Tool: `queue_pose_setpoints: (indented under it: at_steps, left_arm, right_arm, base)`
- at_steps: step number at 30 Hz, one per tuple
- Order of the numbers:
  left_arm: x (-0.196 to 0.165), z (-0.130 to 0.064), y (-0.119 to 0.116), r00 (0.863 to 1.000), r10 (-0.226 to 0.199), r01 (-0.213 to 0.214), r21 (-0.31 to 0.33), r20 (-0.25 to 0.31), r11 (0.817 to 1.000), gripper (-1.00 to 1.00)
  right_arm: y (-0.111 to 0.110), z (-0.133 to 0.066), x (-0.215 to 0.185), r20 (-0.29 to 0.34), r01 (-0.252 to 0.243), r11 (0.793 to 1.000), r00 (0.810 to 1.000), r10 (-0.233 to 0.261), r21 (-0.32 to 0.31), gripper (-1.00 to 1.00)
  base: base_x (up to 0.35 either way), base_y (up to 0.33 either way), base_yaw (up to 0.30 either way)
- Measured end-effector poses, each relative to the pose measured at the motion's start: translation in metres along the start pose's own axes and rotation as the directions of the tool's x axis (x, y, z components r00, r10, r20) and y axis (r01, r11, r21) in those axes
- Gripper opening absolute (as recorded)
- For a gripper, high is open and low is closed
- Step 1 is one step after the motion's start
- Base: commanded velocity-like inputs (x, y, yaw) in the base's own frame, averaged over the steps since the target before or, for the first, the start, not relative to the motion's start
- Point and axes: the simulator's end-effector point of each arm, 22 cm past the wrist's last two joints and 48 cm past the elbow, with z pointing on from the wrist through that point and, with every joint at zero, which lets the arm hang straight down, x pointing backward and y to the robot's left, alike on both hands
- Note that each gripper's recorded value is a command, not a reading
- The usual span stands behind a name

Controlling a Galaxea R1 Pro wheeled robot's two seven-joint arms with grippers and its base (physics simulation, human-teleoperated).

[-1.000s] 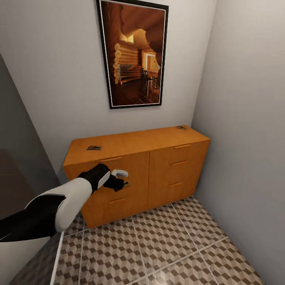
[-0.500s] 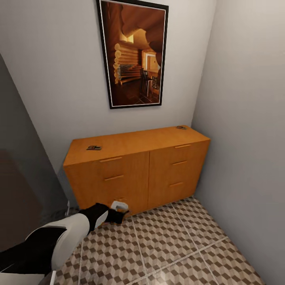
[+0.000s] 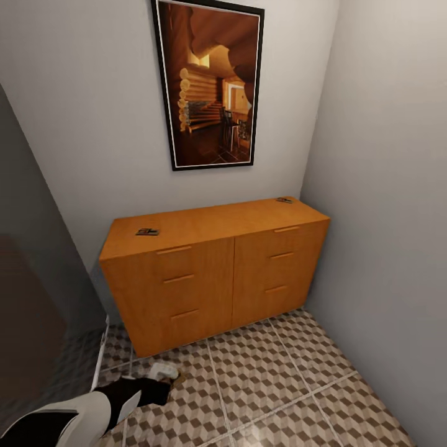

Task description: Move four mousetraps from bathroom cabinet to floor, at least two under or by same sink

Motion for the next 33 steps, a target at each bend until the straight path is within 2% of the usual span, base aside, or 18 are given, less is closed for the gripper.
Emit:
queue_pose_setpoints:
  at_steps: [3, 4, 5, 9, 12, 14, 15, 16, 17, 19, 23, 25, 26, 28, 31, 33]
  left_arm:
    - [0.026, -0.003, 0.025, 1.000, -0.029, 0.029, -0.031, 0.004, 0.999, -1.00]
    - [0.034, -0.004, 0.032, 0.999, -0.047, 0.047, -0.039, 0.004, 0.998, -1.00]
    - [0.047, -0.006, 0.042, 0.997, -0.077, 0.077, -0.052, 0.003, 0.996, -1.00]
    - [0.075, -0.011, 0.062, 0.991, -0.135, 0.134, -0.083, -0.006, 0.988, -1.00]
    - [0.094, -0.012, 0.066, 0.990, -0.143, 0.143, -0.091, 0.007, 0.985, -1.00]
    - [0.100, -0.014, 0.068, 0.990, -0.119, 0.126, -0.096, 0.073, 0.987, -1.00]
    - [0.095, -0.016, 0.070, 0.986, -0.094, 0.109, -0.107, 0.138, 0.988, -1.00]
    - [0.088, -0.021, 0.075, 0.975, -0.062, 0.092, -0.130, 0.215, 0.987, -1.00]
    - [0.081, -0.027, 0.082, 0.957, -0.031, 0.082, -0.167, 0.289, 0.983, -1.00]
    - [0.078, -0.040, 0.097, 0.925, 0.012, 0.090, -0.249, 0.380, 0.964, -1.00]
    - [0.094, -0.052, 0.108, 0.908, 0.036, 0.109, -0.317, 0.417, 0.942, -1.00]
    - [0.096, -0.062, 0.110, 0.884, 0.061, 0.113, -0.337, 0.464, 0.935, -1.00]
    - [0.096, -0.065, 0.111, 0.877, 0.067, 0.113, -0.340, 0.475, 0.934, -1.00]
    - [0.098, -0.072, 0.113, 0.860, 0.083, 0.114, -0.349, 0.503, 0.930, -1.00]
    - [0.103, -0.077, 0.118, 0.853, 0.088, 0.126, -0.366, 0.514, 0.922, -1.00]
    - [0.105, -0.080, 0.121, 0.851, 0.084, 0.137, -0.374, 0.519, 0.917, -1.00]
  right_arm:
    - [-0.007, 0.009, -0.013, 0.035, 0.001, 1.000, 0.999, -0.001, 0.008, -1.00]
    - [-0.011, 0.016, -0.015, 0.029, 0.009, 1.000, 1.000, -0.009, 0.012, -1.00]
    - [-0.015, 0.030, -0.022, 0.019, 0.021, 1.000, 1.000, -0.021, 0.014, -1.00]
    - [-0.025, 0.066, -0.049, -0.006, 0.054, 0.998, 0.999, -0.054, 0.014, -1.00]
    - [-0.030, 0.087, -0.081, 0.021, 0.065, 0.998, 0.998, -0.065, 0.016, -1.00]
    - [-0.031, 0.099, -0.109, 0.064, 0.064, 0.998, 0.996, -0.065, 0.015, -1.00]
    - [-0.032, 0.103, -0.122, 0.084, 0.064, 0.998, 0.994, -0.065, 0.016, -1.00]
    - [-0.034, 0.107, -0.133, 0.098, 0.068, 0.998, 0.993, -0.069, 0.018, -1.00]
    - [-0.039, 0.110, -0.141, 0.106, 0.075, 0.997, 0.991, -0.076, 0.021, -1.00]
    - [-0.048, 0.115, -0.155, 0.122, 0.090, 0.996, 0.988, -0.092, 0.026, -1.00]
    - [-0.058, 0.118, -0.170, 0.146, 0.105, 0.994, 0.983, -0.109, 0.031, -1.00]
    - [-0.063, 0.119, -0.174, 0.152, 0.115, 0.993, 0.981, -0.118, 0.029, -1.00]
    - [-0.062, 0.119, -0.174, 0.153, 0.117, 0.993, 0.981, -0.120, 0.023, -1.00]
    - [-0.053, 0.120, -0.173, 0.153, 0.130, 0.991, 0.980, -0.124, -0.029, -1.00]
    - [-0.034, 0.118, -0.168, 0.150, 0.144, 0.982, 0.981, -0.125, -0.123, -1.00]
    - [-0.035, 0.118, -0.167, 0.148, 0.140, 0.979, 0.982, -0.118, -0.147, -1.00]
  base:
    - [0.000, 0.000, 0.000]
    - [0.000, 0.000, 0.000]
    - [0.000, 0.000, 0.000]
    - [0.000, 0.000, 0.000]
    - [0.000, 0.000, 0.000]
    - [0.000, 0.000, 0.000]
    - [0.000, 0.000, 0.000]
    - [0.000, 0.000, 0.000]
    - [0.000, 0.000, 0.000]
    - [0.000, 0.000, 0.000]
    - [0.000, 0.000, 0.000]
    - [0.000, 0.000, 0.000]
    - [0.000, 0.000, 0.000]
    - [0.000, 0.000, 0.000]
    - [0.000, 0.000, 0.000]
    - [0.000, 0.000, 0.000]
